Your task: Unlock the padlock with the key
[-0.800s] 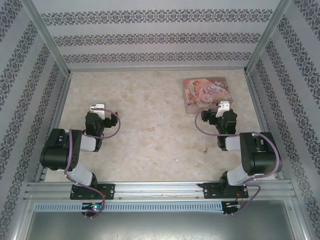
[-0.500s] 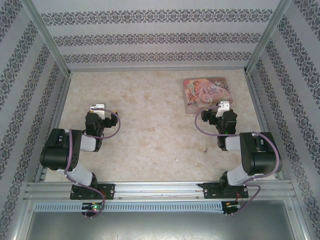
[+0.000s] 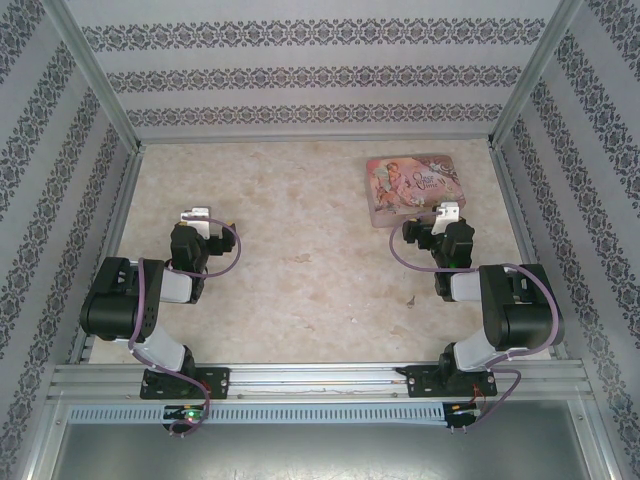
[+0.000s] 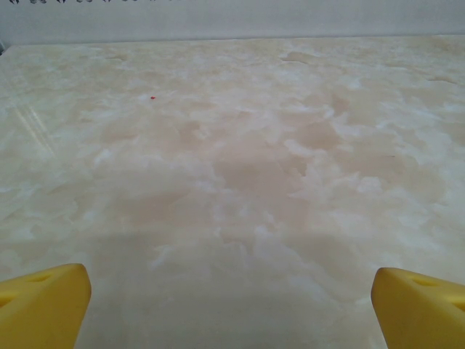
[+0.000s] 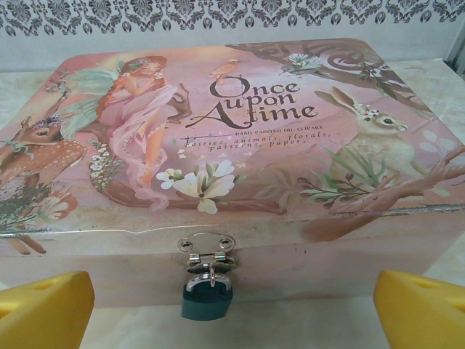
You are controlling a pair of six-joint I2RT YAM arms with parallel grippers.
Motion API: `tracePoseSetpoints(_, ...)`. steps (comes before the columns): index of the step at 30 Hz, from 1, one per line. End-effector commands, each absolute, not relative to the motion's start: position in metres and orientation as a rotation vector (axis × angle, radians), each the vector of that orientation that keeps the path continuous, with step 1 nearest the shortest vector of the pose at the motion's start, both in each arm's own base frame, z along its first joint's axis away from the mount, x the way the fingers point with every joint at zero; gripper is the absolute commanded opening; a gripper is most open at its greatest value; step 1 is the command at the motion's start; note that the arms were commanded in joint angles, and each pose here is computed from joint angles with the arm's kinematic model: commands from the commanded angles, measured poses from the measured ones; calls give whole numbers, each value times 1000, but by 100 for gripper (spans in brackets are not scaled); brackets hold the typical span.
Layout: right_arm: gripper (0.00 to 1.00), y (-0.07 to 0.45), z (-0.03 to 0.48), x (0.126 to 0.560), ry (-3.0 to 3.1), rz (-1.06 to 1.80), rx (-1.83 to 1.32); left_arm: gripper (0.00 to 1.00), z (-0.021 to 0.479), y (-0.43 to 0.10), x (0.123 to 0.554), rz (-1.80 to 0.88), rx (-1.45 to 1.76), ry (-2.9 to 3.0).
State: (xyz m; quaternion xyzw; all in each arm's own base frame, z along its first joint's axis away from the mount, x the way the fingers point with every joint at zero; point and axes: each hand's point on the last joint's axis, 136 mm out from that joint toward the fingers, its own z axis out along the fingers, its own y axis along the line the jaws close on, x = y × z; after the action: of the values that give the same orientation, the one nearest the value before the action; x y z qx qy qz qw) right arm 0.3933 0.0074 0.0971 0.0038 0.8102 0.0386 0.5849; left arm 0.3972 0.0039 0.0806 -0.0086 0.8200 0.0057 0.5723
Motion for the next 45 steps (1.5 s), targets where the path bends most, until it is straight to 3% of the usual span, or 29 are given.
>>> tracePoseSetpoints(1, 98, 7, 107, 399, 1861, 94, -7, 99, 88, 5, 401, 9, -6, 1910)
tracePoseSetpoints(16, 98, 7, 109, 399, 1857, 92, -2, 99, 91, 12, 399, 34, -49, 1894)
tracePoseSetpoints(27, 98, -3, 142, 384, 1885, 69, 80, 99, 150, 23, 385, 51, -160, 1861)
tracePoseSetpoints(37, 98, -27, 172, 390, 2028, 264, 298, 99, 175, -1, 389, -315, -468, 1958)
tracePoseSetpoints(45, 98, -65, 159, 418, 2075, 461, 546, 100, 162, -89, 417, -641, -433, 2082)
